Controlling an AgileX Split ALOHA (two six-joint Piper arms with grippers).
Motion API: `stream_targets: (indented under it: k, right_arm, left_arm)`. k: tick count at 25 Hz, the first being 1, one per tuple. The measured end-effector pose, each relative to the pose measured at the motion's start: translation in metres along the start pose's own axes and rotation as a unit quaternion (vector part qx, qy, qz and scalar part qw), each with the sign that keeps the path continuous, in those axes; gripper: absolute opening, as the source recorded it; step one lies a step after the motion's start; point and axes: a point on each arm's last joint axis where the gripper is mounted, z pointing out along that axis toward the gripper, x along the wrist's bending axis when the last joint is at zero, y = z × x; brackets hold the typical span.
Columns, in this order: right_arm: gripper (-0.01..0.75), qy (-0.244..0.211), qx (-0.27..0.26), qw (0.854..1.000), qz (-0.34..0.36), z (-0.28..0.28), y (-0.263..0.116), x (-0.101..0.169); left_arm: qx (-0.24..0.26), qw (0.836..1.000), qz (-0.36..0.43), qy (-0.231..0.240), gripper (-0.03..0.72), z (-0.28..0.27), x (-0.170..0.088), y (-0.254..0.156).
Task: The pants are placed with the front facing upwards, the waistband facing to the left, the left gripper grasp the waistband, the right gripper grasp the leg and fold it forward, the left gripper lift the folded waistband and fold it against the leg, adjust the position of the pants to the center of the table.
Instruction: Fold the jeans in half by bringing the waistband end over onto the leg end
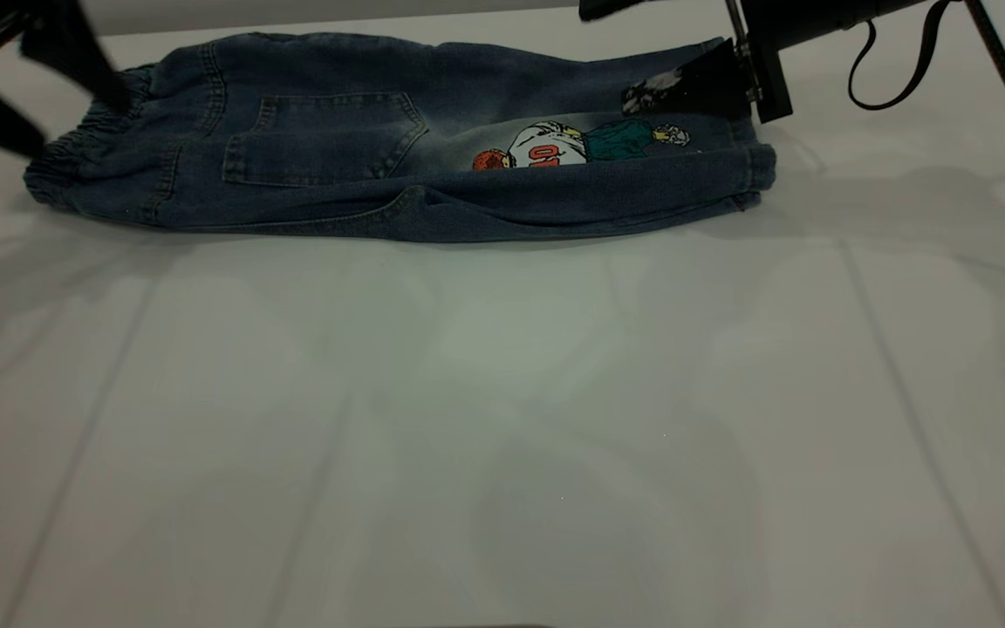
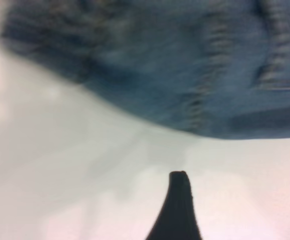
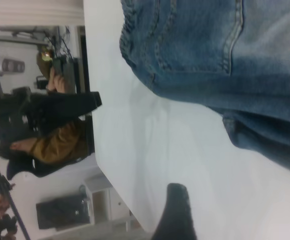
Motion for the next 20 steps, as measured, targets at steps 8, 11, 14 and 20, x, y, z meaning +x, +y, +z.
stream_targets:
  k: [8, 11, 14, 20]
  right_arm:
    - [0.510, 0.000, 0.009, 1.000, -0.005, 0.007, -0.004, 0.003]
    - [0.510, 0.000, 0.009, 1.000, -0.005, 0.007, -0.004, 0.003]
    - [0.510, 0.000, 0.009, 1.000, -0.005, 0.007, -0.004, 0.003]
    - [0.510, 0.000, 0.009, 1.000, -0.005, 0.007, -0.004, 0.003]
  left_arm:
    - [-0.013, 0.991, -0.131, 0.014, 0.563, 0.004, 0.056, 0.006]
    - [-0.014, 0.988, -0.157, 0.009, 0.563, 0.019, 0.066, 0.005]
    - [-0.024, 0.984, -0.176, -0.007, 0.563, 0.033, 0.067, 0.005]
    - [-0.053, 0.977, -0.202, -0.037, 0.563, 0.051, 0.069, 0.007]
